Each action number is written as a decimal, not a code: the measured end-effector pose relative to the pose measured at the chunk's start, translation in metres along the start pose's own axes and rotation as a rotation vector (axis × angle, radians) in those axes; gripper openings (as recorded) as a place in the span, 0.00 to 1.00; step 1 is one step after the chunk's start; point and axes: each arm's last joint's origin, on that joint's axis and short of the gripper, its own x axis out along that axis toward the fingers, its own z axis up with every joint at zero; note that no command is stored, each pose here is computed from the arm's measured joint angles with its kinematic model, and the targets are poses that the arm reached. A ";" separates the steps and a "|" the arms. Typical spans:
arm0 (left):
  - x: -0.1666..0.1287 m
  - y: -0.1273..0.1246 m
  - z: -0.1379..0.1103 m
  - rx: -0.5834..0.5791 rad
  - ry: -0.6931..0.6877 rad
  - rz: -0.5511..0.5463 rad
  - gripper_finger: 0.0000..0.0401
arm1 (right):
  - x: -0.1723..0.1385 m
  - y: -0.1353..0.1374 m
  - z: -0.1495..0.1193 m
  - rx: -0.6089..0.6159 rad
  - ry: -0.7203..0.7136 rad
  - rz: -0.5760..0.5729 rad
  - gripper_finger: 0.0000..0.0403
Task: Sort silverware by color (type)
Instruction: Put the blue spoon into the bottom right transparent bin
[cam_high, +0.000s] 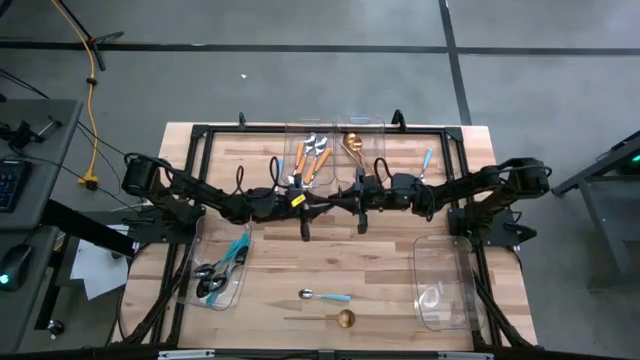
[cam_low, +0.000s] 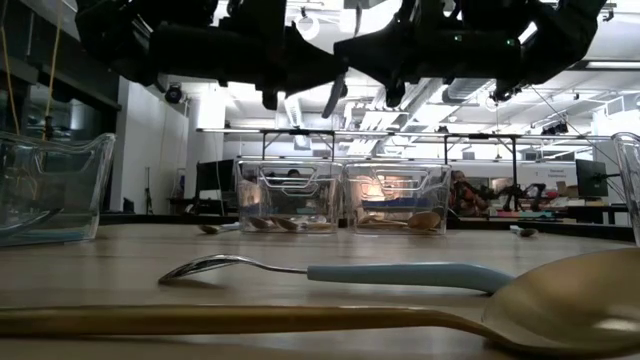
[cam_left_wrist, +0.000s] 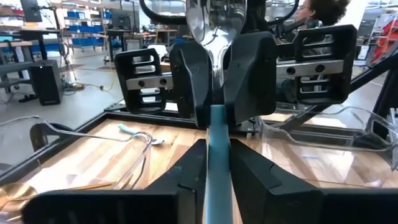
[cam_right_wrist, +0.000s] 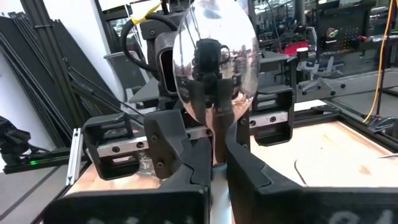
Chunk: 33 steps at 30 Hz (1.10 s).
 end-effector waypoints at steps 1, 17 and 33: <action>0.000 0.000 0.000 0.000 0.002 0.003 0.15 | 0.000 0.000 0.000 0.000 0.001 -0.002 0.04; -0.024 0.007 0.026 0.024 0.148 0.085 0.34 | -0.014 -0.004 0.012 -0.045 0.095 -0.068 0.03; -0.106 0.023 0.030 -0.020 -0.111 0.095 0.35 | -0.082 -0.002 0.020 -0.094 -0.006 -0.161 0.03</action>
